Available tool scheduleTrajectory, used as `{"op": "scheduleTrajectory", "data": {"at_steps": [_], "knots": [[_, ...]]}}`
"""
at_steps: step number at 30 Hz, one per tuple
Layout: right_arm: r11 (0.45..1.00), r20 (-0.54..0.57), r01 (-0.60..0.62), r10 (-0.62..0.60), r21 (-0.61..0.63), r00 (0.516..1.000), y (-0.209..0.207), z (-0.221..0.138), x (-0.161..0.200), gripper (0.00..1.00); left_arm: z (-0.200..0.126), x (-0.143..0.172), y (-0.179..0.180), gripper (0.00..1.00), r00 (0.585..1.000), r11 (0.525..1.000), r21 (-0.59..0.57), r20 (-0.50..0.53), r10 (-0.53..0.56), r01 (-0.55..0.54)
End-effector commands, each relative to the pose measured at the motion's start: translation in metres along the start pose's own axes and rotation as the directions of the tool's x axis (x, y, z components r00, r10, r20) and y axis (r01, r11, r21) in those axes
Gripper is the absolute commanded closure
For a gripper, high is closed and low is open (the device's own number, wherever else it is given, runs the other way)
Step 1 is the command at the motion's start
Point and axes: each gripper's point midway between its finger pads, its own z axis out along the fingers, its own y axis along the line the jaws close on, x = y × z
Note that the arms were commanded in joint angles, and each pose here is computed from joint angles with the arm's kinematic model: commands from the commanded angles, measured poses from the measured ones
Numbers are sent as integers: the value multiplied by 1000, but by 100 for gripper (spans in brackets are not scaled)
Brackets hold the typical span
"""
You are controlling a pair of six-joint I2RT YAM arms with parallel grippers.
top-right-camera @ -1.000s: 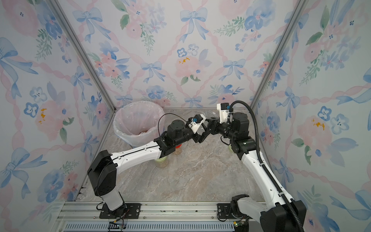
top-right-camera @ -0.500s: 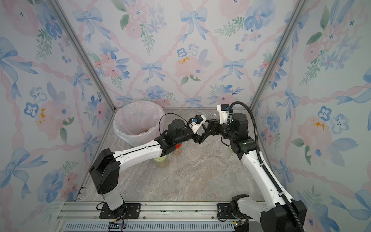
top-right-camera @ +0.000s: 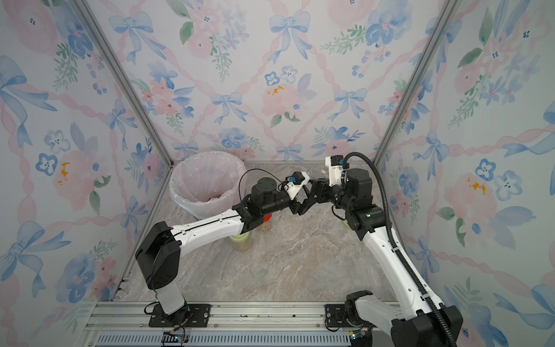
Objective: Empty moldy peanuts from jars
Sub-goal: Place the lid at the center of the board.
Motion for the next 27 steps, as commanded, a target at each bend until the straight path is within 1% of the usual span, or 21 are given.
{"op": "scheduleTrajectory", "data": {"at_steps": [1,4,6,8,9,10,15,17,22,27], "knots": [[997,34,69,-70,29,997,0,3,-15,57,-2,-37,-74,34,987,948,291,132,92,-127],[997,51,76,-77,26,996,2,0,-20,58,1,-38,-73,31,987,948,291,133,93,-128],[996,52,81,-83,31,995,3,-1,-22,58,3,-38,-75,28,988,946,300,131,86,-122],[996,52,87,-89,35,995,2,-2,-23,58,3,-39,-77,27,987,941,314,134,85,-123],[995,57,90,-92,38,994,3,-3,-25,59,4,-39,-77,25,988,943,308,133,84,-122],[995,57,91,-93,38,994,3,-3,-25,58,5,-39,-76,20,988,946,301,131,84,-121],[993,56,104,-107,54,993,1,-4,-26,59,9,-38,-72,18,989,954,278,122,80,-112],[992,59,110,-114,65,992,0,-5,-28,59,10,-37,-72,10,990,955,277,117,74,-105],[989,58,122,-127,84,990,-3,-6,-29,59,11,-37,-72,6,991,953,287,115,70,-101],[988,57,126,-131,92,990,-5,-6,-30,59,13,-35,-70,2,991,957,272,109,75,-102]]}}
